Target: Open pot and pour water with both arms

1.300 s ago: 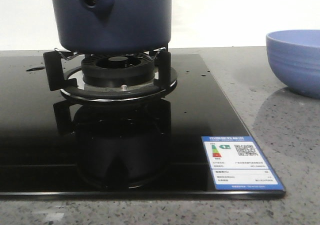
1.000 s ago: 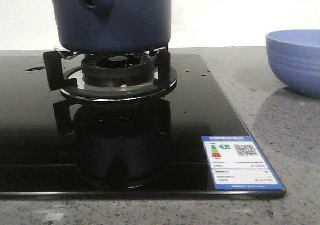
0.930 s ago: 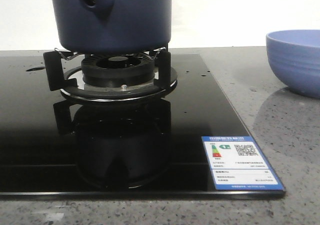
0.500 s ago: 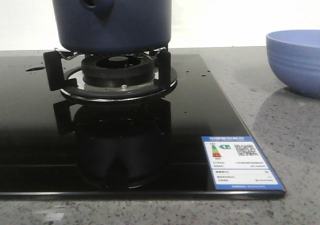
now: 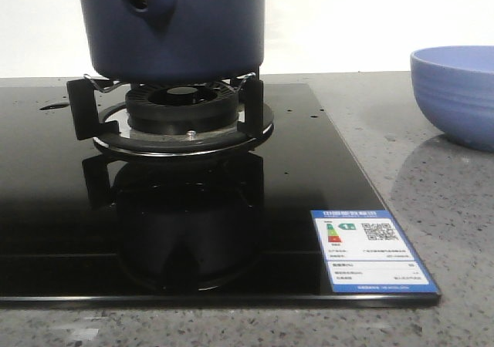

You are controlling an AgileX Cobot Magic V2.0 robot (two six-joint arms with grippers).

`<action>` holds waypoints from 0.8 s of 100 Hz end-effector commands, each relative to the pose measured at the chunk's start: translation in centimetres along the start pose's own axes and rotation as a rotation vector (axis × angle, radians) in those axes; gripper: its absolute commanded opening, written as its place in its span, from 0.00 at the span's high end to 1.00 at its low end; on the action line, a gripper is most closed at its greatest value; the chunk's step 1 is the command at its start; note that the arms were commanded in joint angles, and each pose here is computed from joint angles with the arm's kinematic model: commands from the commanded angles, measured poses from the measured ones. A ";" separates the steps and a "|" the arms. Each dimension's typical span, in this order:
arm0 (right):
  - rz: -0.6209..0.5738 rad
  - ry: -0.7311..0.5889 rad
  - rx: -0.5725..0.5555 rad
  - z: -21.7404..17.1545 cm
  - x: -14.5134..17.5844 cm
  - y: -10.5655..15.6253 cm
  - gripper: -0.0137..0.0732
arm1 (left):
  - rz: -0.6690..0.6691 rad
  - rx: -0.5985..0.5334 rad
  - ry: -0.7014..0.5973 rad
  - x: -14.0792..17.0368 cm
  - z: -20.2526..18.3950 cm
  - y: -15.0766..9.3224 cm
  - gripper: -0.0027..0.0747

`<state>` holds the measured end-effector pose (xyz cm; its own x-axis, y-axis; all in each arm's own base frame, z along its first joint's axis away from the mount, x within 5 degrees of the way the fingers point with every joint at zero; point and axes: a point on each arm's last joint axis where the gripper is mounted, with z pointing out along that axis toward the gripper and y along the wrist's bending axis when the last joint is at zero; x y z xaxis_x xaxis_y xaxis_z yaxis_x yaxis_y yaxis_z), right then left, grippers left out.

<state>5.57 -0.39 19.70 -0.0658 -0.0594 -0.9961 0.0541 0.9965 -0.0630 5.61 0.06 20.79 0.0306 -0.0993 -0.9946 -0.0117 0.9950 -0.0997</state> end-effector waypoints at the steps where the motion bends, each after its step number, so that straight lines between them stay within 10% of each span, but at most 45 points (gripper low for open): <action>1: -0.010 -0.084 -0.001 0.0 -0.1 0.1 0.91 | -0.017 -0.001 -0.074 0.2 -0.1 0.1 0.99; 80: 0.613 -0.181 -0.079 -0.7 -3.1 0.1 0.91 | -0.666 0.046 -0.118 -2.1 -0.4 -0.2 0.99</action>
<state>5.58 0.09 20.61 0.0238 0.5076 -0.8612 -0.0078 0.8616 0.5076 5.58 -0.18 21.19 0.0372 -0.6722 -0.7394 0.0492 0.7403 -0.6705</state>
